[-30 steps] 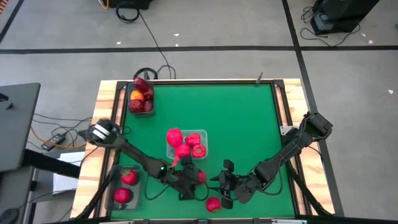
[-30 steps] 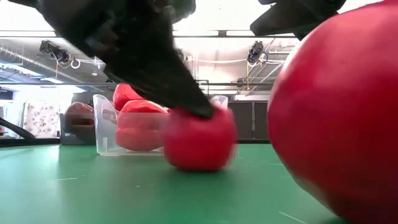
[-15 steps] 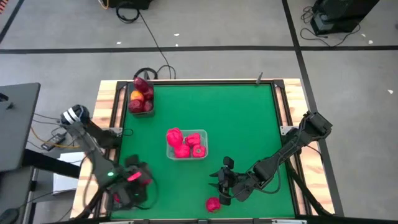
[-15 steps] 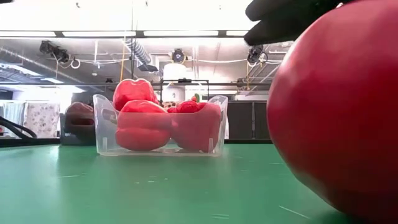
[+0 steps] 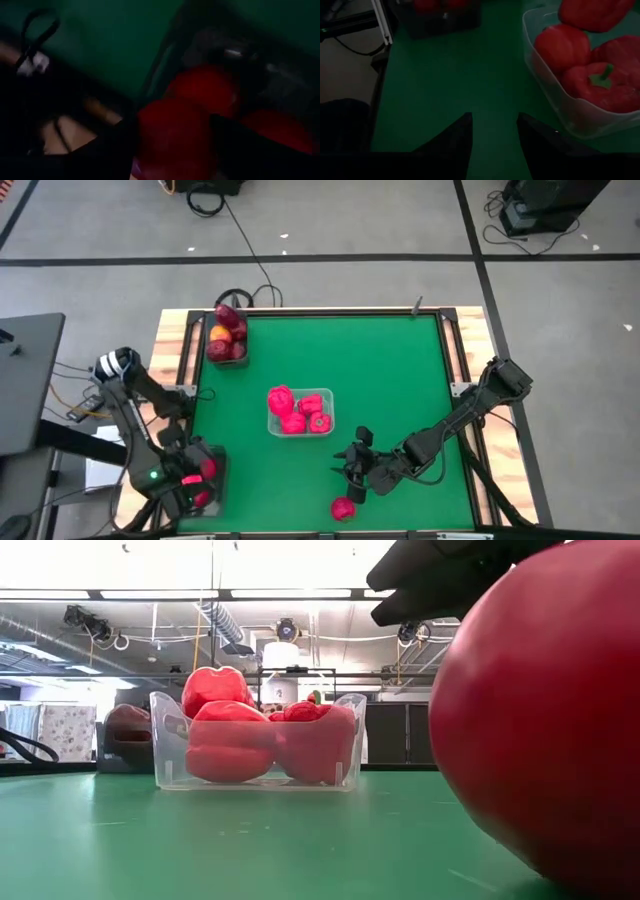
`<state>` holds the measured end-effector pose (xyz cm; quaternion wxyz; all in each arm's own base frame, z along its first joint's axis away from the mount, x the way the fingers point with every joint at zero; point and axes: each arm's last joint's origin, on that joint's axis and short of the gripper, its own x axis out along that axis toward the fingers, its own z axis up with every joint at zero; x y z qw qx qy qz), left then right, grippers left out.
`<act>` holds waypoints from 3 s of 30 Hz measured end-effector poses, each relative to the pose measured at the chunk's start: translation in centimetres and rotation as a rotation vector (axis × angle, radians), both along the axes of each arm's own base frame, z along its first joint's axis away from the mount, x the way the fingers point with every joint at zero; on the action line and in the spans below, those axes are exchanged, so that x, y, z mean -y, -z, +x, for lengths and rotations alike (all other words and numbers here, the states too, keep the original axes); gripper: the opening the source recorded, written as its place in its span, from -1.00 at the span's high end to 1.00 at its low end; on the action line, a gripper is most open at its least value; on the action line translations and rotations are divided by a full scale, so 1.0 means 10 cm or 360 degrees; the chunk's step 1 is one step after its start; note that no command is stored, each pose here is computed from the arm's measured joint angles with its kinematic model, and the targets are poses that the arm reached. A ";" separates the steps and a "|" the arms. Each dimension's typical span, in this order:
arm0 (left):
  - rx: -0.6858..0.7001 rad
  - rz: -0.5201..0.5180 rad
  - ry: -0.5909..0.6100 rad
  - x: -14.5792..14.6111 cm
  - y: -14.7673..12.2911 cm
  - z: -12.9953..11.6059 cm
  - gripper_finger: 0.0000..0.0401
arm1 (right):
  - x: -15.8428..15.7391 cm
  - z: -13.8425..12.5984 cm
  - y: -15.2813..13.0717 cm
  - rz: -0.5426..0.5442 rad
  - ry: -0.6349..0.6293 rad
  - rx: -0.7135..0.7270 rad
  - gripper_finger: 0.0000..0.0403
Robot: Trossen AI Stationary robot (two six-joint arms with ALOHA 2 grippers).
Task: Sort produce into baskets
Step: Put the red tomato into the bottom black bin
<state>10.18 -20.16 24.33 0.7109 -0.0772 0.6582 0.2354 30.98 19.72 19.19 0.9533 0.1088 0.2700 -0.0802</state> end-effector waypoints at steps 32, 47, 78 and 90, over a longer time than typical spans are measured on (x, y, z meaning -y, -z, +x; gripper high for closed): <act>0.1438 0.0095 0.0781 0.41 -0.14 1.38 -0.94 | -0.34 -0.23 0.01 0.0439 -0.0621 -0.0316 -0.37; 0.1797 -0.0373 0.0773 0.39 0.54 2.44 -0.94 | -0.39 -0.40 0.09 0.0217 -0.0363 -0.0354 -0.37; 0.1767 -0.0726 0.0724 0.20 1.45 2.93 -0.34 | -0.43 -0.52 0.14 0.0265 -0.0210 -0.0431 -0.37; 0.1343 -0.0390 0.0870 0.02 0.64 2.55 -0.34 | -0.48 -0.59 0.13 0.0162 -0.0166 -0.0357 -0.37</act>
